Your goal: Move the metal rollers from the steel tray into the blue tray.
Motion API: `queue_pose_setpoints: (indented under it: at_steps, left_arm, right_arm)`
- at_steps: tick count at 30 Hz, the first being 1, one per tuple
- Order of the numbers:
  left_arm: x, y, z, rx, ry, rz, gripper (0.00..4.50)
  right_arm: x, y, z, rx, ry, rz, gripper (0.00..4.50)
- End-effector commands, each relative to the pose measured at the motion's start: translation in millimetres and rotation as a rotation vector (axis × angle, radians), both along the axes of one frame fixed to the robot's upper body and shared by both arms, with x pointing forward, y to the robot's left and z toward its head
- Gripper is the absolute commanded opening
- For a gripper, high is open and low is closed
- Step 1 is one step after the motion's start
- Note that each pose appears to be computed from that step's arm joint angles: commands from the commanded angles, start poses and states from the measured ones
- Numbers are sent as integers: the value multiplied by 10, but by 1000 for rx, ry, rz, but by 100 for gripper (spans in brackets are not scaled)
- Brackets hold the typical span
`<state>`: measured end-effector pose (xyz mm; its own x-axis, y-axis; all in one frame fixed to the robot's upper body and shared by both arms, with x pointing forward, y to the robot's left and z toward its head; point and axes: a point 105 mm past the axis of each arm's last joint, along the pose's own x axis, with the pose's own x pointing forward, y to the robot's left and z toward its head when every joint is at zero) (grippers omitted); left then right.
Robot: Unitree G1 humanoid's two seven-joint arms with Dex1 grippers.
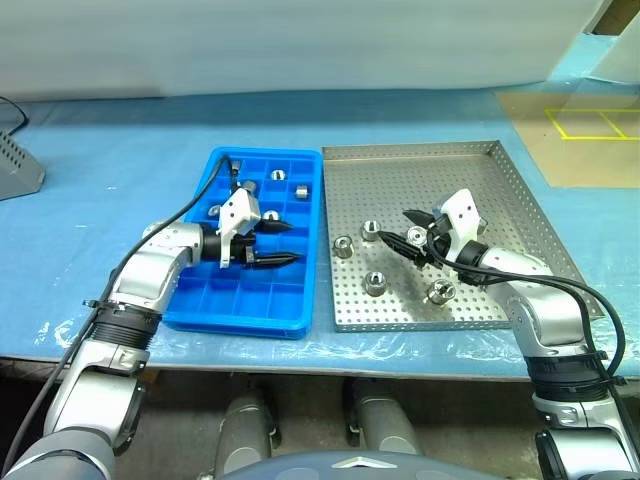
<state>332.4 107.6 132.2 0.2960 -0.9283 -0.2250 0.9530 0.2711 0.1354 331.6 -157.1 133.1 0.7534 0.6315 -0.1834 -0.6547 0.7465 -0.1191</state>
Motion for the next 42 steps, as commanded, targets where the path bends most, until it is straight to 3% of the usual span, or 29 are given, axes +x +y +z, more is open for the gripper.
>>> queue_pose_setpoints:
  at_steps: [1, 7, 13, 16, 18, 22, 27, 29, 32, 42]
  left_arm:
    - [52, -21, 77, -12, -55, -1, 348]
    - [211, -209, 316, -65, -92, -22, 348]
    - [269, -649, 780, -140, -166, -139, 348]
    - [255, -833, 888, -91, -185, -211, 348]
    - [295, -908, 881, -31, -201, -221, 348]
    - [351, -1048, 745, 229, -233, -296, 348]
    - [384, -1097, 665, 403, -307, -404, 348]
    - [296, -1132, 659, 405, -328, -498, 348]
    - [54, -1247, 761, 276, -373, -675, 348]
    - [-115, -1272, 298, 385, -366, -829, 348]
  right_arm:
    - [-55, 76, 201, 5, -57, 60, 369]
    - [-217, 63, 411, 11, -67, 164, 369]
    - [-206, -40, 350, -37, -49, 133, 369]
    - [-202, -42, 318, -31, -49, 107, 369]
    - [-210, -46, 294, -35, -48, 97, 369]
    - [-230, -137, 287, -40, -57, 48, 369]
    - [-258, -241, 253, -46, -59, -8, 369]
    - [-284, -248, 233, -47, -58, -24, 369]
    - [-318, -251, 200, -46, -58, -52, 369]
    - [-558, -386, 229, -17, -62, -106, 369]
